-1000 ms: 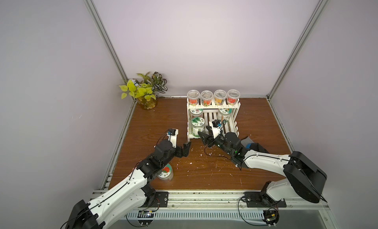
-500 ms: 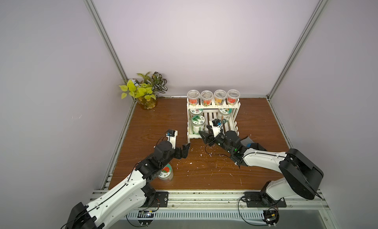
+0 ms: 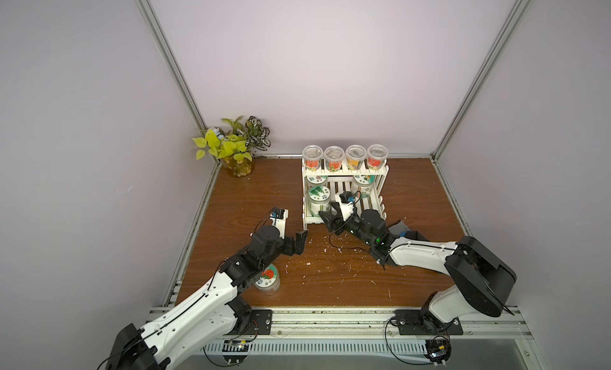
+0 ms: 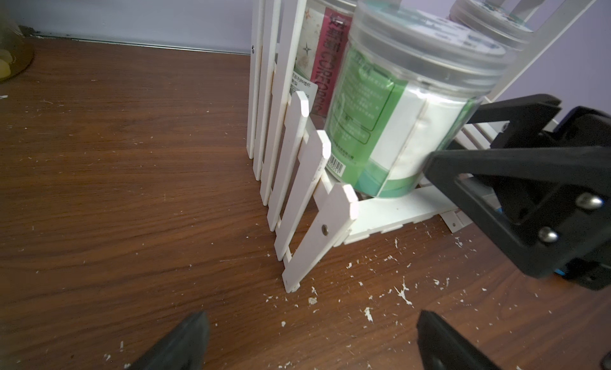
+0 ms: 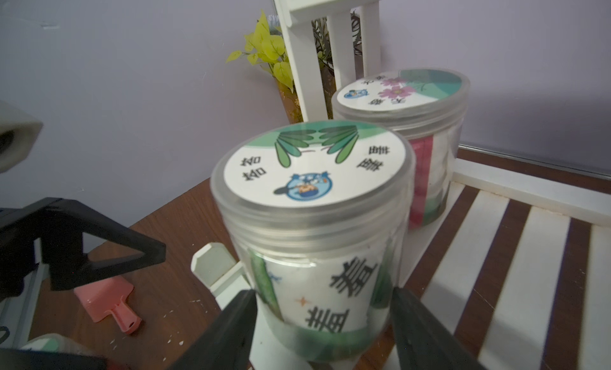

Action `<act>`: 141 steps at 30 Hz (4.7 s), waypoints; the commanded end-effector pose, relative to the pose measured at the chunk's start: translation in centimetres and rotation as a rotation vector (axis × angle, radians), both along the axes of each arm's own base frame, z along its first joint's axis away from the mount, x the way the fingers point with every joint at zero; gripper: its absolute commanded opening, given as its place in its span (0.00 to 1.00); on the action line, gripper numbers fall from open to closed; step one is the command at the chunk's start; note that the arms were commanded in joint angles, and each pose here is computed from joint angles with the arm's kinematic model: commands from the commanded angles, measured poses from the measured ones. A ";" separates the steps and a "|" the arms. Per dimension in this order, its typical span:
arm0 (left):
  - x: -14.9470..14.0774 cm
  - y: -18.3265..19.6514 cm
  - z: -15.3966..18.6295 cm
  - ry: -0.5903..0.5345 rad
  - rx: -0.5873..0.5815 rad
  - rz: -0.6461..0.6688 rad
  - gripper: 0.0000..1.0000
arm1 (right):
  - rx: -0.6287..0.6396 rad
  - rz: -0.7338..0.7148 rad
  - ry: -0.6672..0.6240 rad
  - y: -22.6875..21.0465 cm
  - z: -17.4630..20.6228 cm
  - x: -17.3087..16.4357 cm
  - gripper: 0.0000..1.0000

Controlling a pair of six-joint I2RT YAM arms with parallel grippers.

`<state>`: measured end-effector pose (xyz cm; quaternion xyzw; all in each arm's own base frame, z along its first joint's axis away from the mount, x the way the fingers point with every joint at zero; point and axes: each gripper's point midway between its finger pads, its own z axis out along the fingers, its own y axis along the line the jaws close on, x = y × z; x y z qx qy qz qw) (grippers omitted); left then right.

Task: Place the seed container on the shelf
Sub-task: Place the seed jar on the shelf, then pick up the seed jar at the center of the board.

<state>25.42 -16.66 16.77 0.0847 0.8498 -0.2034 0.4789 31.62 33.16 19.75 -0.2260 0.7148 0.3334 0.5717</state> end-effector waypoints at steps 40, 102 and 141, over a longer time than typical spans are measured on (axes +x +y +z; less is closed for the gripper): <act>0.4 1.1 0.7 -0.020 0.015 0.053 1.00 | -0.003 0.006 -0.065 0.2 0.5 1.2 0.70; -11.8 9.3 -6.9 0.720 0.365 0.332 1.00 | 0.010 0.724 0.072 3.8 -1.8 -19.1 0.94; -12.8 6.9 -7.8 0.835 0.461 0.121 0.82 | -0.092 0.620 -0.069 6.8 -7.5 -19.4 0.99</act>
